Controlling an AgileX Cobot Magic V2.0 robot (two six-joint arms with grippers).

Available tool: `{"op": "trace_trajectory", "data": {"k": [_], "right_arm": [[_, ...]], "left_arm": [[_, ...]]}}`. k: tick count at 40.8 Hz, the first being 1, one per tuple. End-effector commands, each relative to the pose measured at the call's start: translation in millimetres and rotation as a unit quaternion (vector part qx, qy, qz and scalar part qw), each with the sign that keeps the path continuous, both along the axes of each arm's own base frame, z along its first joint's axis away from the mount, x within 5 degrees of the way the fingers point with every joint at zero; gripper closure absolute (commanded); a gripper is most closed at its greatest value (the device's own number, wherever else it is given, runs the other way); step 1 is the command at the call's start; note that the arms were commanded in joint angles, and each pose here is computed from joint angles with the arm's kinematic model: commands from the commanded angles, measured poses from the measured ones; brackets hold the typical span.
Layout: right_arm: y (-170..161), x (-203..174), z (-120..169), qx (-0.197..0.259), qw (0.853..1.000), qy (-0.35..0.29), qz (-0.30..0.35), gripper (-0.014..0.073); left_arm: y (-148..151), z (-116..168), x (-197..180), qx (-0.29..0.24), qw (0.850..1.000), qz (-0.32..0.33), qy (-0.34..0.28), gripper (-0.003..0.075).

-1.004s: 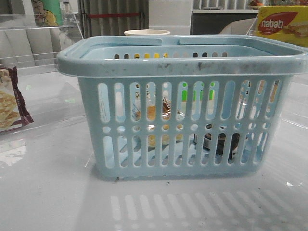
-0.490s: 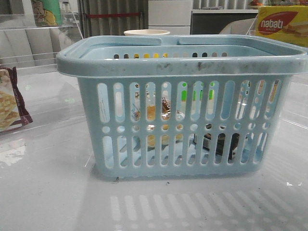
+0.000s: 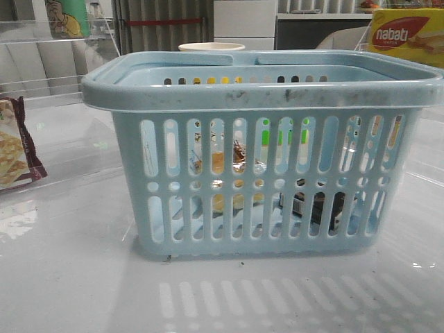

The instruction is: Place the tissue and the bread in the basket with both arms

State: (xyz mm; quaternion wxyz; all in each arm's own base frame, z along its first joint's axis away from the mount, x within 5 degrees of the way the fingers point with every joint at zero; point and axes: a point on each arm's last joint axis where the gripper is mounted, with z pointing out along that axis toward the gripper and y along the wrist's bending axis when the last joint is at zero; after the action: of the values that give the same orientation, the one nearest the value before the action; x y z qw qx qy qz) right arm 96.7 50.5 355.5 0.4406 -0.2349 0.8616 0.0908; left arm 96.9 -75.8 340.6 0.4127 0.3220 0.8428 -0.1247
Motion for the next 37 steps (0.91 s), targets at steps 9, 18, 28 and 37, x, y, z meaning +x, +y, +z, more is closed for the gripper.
{"op": "trace_trajectory", "data": {"k": [9, 18, 28, 37], "right_arm": [[2, 3, 12, 0.019, 0.999, -0.037, 0.002, 0.0537], [2, 3, 12, 0.019, 0.999, -0.037, 0.002, 0.0537], [2, 3, 12, 0.019, 0.999, -0.037, 0.002, 0.0537], [1, 3, 12, 0.018, 0.999, -0.037, 0.001, 0.0537]], "left_arm": [[-2, 15, 3, -0.030, 0.999, -0.001, -0.041, 0.0629], [-2, 15, 3, -0.030, 0.999, -0.001, -0.041, 0.0629], [14, 17, -2, -0.012, 0.995, 0.019, -0.093, 0.0629], [45, 1, -16, -0.070, 0.968, 0.126, -0.205, 0.0629]]}}
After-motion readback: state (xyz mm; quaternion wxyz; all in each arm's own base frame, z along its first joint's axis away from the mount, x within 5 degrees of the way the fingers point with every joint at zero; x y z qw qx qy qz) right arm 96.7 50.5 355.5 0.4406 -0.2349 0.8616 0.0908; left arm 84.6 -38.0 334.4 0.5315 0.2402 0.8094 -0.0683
